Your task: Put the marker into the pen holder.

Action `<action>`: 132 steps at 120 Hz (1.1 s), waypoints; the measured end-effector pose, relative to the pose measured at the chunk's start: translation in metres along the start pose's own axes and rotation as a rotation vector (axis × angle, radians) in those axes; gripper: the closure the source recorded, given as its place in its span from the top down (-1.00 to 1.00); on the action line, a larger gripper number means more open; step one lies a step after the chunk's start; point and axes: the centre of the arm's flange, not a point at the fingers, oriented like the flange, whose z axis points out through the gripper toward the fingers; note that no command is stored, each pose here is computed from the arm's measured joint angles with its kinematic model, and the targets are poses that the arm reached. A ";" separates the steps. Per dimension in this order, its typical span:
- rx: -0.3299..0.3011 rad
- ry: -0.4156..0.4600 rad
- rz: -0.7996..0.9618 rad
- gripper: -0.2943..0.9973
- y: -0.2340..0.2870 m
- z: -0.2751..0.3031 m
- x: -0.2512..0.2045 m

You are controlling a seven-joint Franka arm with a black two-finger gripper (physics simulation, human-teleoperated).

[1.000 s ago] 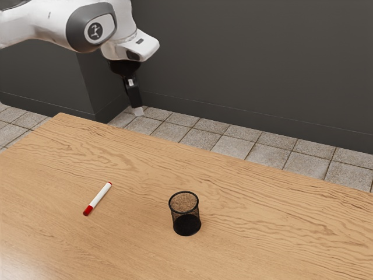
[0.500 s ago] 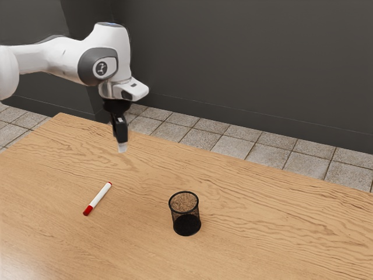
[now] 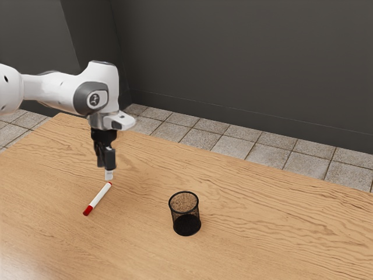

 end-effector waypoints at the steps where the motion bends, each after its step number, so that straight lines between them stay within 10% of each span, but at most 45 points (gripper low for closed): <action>1: -0.001 0.000 -0.005 0.54 -0.001 0.001 -0.001; 68: -0.113 0.079 -0.305 0.15 -0.061 0.049 -0.010; 132: -0.096 0.067 -0.407 -0.10 -0.094 0.076 0.012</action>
